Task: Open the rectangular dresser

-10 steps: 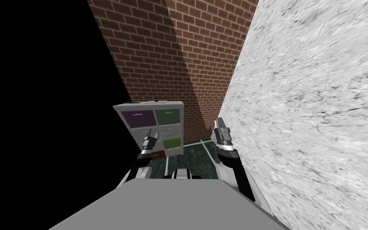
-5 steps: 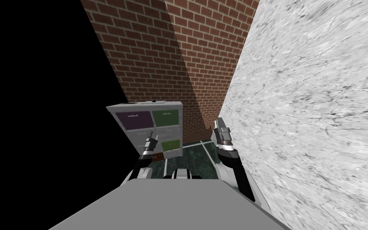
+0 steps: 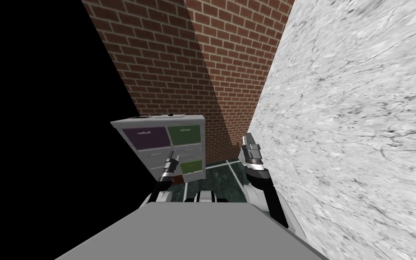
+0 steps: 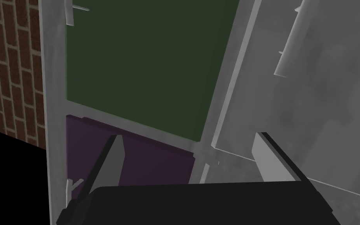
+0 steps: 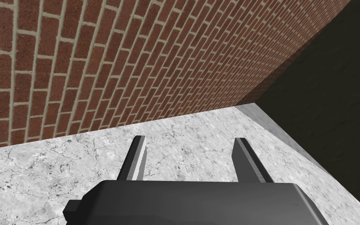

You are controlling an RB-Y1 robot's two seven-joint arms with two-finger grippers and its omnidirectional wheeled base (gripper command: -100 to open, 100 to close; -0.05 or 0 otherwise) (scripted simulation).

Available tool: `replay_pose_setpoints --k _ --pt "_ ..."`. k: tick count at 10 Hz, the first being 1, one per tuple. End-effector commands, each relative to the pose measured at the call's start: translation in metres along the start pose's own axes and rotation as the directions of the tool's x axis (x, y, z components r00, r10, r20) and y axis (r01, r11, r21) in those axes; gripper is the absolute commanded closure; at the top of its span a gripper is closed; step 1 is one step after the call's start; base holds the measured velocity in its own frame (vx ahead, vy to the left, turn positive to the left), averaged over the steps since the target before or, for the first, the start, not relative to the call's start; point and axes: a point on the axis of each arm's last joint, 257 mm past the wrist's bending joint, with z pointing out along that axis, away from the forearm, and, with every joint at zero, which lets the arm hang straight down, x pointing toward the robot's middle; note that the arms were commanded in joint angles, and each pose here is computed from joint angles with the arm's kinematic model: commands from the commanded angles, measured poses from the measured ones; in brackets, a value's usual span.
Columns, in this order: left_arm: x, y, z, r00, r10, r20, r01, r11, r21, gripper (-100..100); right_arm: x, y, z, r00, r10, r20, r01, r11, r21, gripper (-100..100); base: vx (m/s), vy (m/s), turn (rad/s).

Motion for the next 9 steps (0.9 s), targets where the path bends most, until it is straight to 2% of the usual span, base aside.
replay_pose_setpoints --k 1,6,9 --pt "-0.006 0.021 -0.003 0.9999 -0.005 0.012 0.005 0.9994 -0.034 -100 0.000 0.000 0.000 1.000 0.000 0.000 0.000 1.000 0.000 0 0.074 -0.034 -0.010" --pt "-0.008 0.059 -0.014 0.9974 -0.044 0.057 0.049 0.9945 -0.093 -100 0.000 0.000 0.000 1.000 0.000 0.000 0.000 1.000 0.000 0 0.078 -0.022 -0.007" --pt "0.001 0.077 -0.019 0.9912 -0.092 0.095 0.102 0.9885 -0.111 -100 0.000 0.000 0.000 1.000 0.000 0.000 0.000 1.000 0.000 0 0.058 -0.022 -0.005"
